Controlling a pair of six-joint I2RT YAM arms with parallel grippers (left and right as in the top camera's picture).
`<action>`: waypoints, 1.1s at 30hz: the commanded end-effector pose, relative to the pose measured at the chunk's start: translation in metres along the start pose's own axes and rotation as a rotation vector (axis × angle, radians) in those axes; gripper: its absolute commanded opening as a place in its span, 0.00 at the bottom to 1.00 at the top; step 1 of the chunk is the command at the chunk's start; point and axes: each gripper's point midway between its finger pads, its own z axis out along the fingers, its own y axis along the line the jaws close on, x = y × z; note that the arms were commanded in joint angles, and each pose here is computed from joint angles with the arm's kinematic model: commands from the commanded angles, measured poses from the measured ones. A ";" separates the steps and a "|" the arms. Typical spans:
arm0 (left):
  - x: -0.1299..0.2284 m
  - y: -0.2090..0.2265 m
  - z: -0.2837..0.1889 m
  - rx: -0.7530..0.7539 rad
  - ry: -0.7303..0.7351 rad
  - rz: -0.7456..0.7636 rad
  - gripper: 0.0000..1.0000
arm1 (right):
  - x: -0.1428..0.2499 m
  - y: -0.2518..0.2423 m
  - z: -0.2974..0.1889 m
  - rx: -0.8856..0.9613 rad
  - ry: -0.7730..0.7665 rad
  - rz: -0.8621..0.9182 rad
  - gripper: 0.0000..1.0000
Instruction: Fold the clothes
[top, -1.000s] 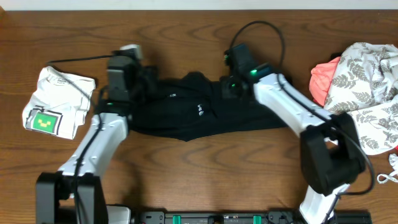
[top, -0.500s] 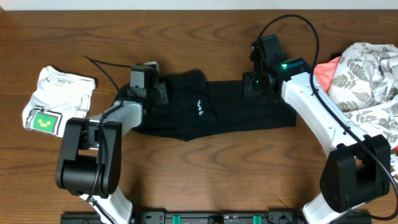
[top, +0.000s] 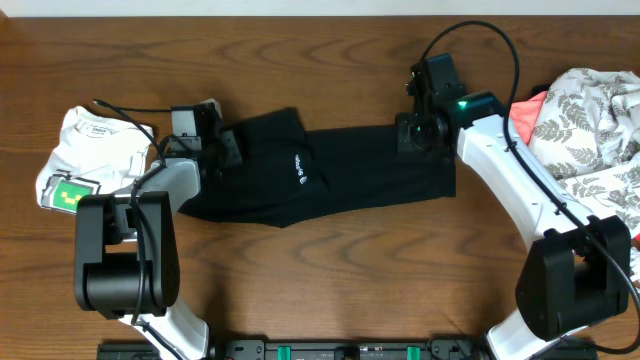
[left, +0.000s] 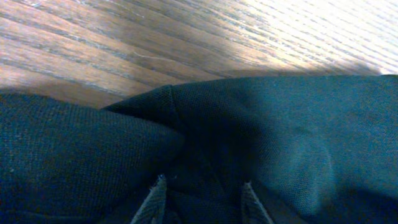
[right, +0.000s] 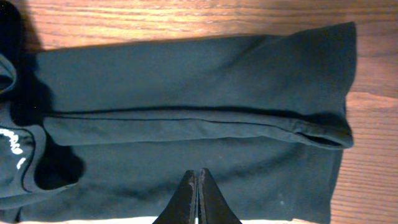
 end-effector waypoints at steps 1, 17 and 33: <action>0.029 0.009 0.009 0.002 0.077 -0.036 0.42 | -0.001 -0.005 0.001 0.014 -0.002 -0.008 0.02; -0.038 -0.060 -0.080 0.120 -0.180 0.174 0.50 | 0.001 -0.005 0.013 0.018 0.018 -0.008 0.03; 0.047 -0.080 -0.036 0.086 0.092 0.490 0.51 | 0.004 -0.001 0.017 -0.006 0.037 -0.007 0.03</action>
